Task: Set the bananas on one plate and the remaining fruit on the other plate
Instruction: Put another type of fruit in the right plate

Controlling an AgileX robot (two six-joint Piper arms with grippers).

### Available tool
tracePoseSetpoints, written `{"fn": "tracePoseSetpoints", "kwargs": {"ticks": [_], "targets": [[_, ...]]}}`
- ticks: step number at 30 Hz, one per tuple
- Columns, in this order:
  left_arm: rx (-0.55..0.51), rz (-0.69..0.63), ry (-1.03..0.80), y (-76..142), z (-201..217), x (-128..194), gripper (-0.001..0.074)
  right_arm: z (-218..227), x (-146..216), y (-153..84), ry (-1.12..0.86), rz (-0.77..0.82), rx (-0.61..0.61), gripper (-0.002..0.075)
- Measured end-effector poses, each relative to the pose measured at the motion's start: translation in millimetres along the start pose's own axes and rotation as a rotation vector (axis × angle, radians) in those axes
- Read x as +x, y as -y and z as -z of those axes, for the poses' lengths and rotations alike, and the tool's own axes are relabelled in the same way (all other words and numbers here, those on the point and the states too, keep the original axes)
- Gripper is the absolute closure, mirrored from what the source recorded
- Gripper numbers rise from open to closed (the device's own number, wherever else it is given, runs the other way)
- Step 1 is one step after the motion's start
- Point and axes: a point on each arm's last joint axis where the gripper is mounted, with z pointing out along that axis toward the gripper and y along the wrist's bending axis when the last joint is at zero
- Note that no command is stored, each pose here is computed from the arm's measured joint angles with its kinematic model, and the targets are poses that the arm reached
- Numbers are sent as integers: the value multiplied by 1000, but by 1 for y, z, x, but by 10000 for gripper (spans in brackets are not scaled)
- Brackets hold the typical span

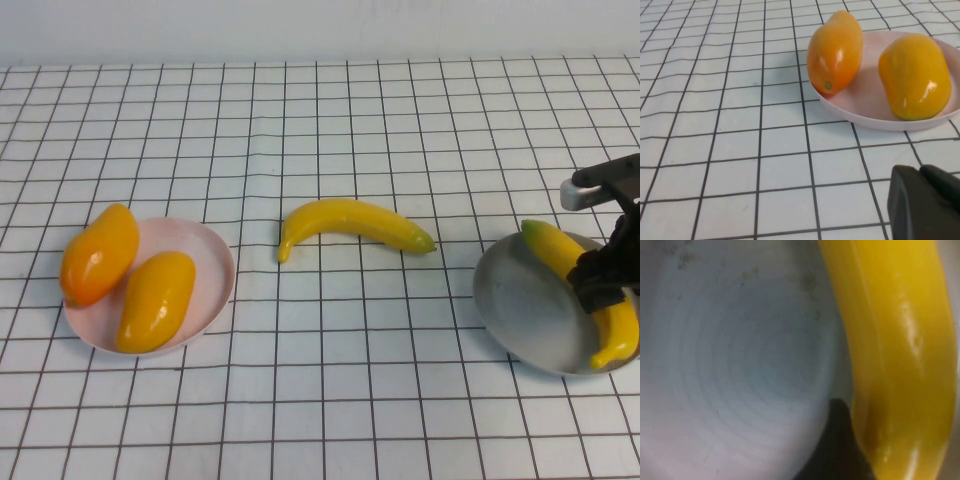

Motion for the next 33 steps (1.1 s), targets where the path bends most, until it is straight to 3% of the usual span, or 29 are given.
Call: {"fn": "tracePoseSetpoints", "kwargs": {"ticks": [3, 10, 16, 24, 30, 33], "targets": [[0, 0, 0, 0, 0, 0, 738, 0, 0, 0, -4, -3, -2, 244], [0, 0, 0, 0, 0, 0, 738, 30, 2, -1, 55, -9, 4, 347], [0, 0, 0, 0, 0, 0, 738, 76, 5, -10, 208, 36, -70, 374], [0, 0, 0, 0, 0, 0, 738, 88, 4, -30, 290, 190, -266, 376], [0, 0, 0, 0, 0, 0, 738, 97, -4, -55, 350, 392, -295, 369], [0, 0, 0, 0, 0, 0, 738, 108, -18, -72, 405, 479, -295, 330]]}}
